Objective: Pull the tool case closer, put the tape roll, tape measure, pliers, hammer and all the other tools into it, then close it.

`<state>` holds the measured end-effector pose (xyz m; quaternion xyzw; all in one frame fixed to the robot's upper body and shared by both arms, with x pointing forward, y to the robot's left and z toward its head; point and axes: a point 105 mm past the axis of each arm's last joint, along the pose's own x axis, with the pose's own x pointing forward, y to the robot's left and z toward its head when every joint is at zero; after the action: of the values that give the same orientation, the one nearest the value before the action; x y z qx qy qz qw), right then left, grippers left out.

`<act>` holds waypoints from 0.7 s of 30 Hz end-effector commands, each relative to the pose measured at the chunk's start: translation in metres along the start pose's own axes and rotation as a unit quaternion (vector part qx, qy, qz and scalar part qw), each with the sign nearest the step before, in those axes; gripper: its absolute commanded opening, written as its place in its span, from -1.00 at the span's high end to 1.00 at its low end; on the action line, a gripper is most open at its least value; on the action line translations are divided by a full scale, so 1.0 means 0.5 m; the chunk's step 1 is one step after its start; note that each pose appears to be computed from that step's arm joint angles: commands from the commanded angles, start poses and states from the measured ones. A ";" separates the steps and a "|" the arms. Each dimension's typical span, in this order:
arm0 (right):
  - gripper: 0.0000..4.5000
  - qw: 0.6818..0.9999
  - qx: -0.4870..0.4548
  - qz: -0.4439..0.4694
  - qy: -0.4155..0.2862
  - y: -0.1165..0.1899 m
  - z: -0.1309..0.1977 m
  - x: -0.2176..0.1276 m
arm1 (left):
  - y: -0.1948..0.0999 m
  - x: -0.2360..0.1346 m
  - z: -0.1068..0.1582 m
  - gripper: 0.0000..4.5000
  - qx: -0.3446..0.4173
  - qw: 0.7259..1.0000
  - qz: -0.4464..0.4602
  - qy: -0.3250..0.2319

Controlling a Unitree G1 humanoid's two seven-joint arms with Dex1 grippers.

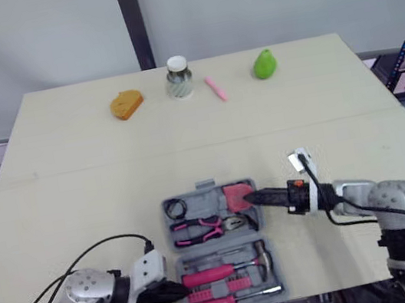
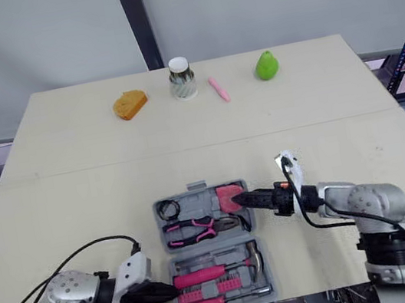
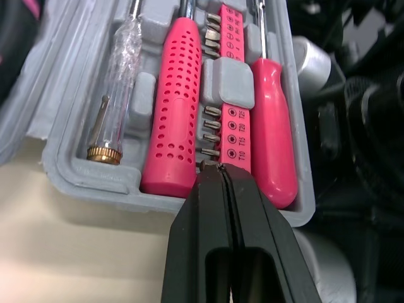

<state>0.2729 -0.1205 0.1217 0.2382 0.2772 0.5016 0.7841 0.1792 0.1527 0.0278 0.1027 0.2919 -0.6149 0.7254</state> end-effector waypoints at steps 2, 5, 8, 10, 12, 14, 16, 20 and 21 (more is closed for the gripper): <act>-0.98 0.993 -0.064 0.091 0.050 0.089 -0.022 0.001 | 0.013 -0.057 0.018 1.00 -0.088 0.994 0.041 -0.054; -0.98 0.984 -0.090 0.117 0.099 0.121 -0.054 -0.009 | 0.026 -0.122 0.037 1.00 -0.113 0.988 0.078 -0.075; -0.98 0.972 -0.117 0.130 0.157 0.138 -0.096 -0.031 | 0.037 -0.179 0.046 1.00 -0.120 0.984 0.111 -0.071; -0.98 0.964 -0.129 0.136 0.186 0.143 -0.117 -0.049 | 0.052 -0.207 0.049 1.00 -0.116 0.981 0.137 -0.067; -0.98 0.961 -0.131 0.133 0.202 0.146 -0.127 -0.076 | 0.077 -0.234 0.051 1.00 -0.099 0.978 0.171 -0.064; -0.98 0.964 -0.154 0.103 0.193 0.130 -0.120 -0.094 | 0.094 -0.251 0.058 1.00 -0.082 0.975 0.194 -0.069; -0.98 0.969 -0.190 0.033 0.154 0.088 -0.095 -0.120 | 0.107 -0.259 0.062 1.00 -0.061 0.971 0.220 -0.072; -1.00 0.968 -0.220 -0.086 0.084 0.024 -0.055 -0.190 | 0.124 -0.277 0.048 0.76 -0.038 0.959 0.269 -0.077; -1.00 0.966 -0.221 -0.113 0.069 0.010 -0.051 -0.213 | 0.128 -0.284 0.040 0.64 -0.039 0.956 0.280 -0.078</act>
<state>0.2099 -0.2000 0.1182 0.0100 0.2675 0.5004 0.8234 0.2335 0.2659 0.1024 0.0866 0.2341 -0.3990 0.8823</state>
